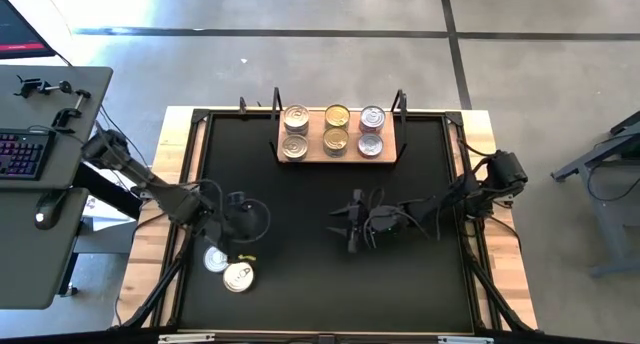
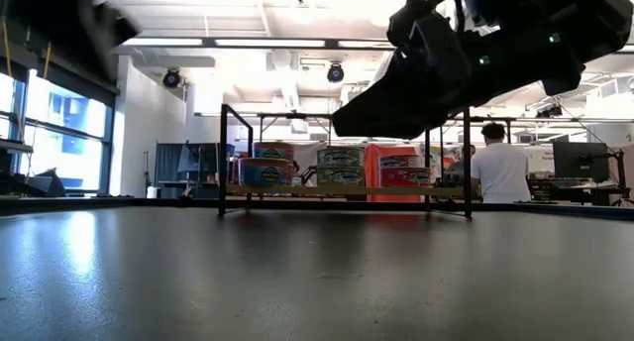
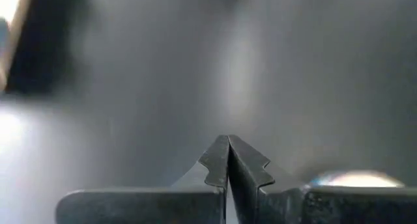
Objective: Stack canned seafood by type on shelf
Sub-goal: Stack the blue canned tuna on the bottom blue canned tuna
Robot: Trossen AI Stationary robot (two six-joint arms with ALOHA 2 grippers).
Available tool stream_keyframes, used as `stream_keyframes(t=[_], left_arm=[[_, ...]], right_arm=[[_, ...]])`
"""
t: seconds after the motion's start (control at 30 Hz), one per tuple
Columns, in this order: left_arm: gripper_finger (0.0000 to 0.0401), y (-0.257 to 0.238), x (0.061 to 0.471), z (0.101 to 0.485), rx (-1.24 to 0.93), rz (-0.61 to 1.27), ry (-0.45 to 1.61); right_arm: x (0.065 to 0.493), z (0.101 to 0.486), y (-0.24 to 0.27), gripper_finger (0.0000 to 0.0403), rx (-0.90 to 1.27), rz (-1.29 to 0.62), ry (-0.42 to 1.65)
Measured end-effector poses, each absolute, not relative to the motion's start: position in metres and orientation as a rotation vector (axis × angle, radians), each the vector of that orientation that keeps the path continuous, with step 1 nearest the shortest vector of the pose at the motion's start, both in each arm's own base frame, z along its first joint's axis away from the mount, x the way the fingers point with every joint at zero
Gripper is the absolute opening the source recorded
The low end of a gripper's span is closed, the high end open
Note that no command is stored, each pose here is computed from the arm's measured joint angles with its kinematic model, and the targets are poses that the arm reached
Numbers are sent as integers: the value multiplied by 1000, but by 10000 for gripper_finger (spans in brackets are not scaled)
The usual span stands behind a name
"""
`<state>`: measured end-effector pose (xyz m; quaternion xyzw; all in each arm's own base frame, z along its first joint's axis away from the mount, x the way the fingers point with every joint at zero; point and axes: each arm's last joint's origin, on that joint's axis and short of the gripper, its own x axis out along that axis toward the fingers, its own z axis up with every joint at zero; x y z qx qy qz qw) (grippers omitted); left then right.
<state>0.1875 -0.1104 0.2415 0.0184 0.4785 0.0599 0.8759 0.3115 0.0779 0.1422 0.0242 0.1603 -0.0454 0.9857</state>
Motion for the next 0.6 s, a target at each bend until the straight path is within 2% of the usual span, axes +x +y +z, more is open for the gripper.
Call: stream_keyframes(t=[0.2, 0.43, 0.6], left_arm=[[0, -129, 157, 228, -122, 190, 1260], [0, -175, 158, 213, -288, 29, 1173], [0, -185, 170, 176, -210, -19, 1200]], right_arm=[[314, 144, 78, 197, 22, -86, 314], [314, 145, 79, 197, 12, -83, 297], [315, 146, 79, 197, 1, -81, 291]])
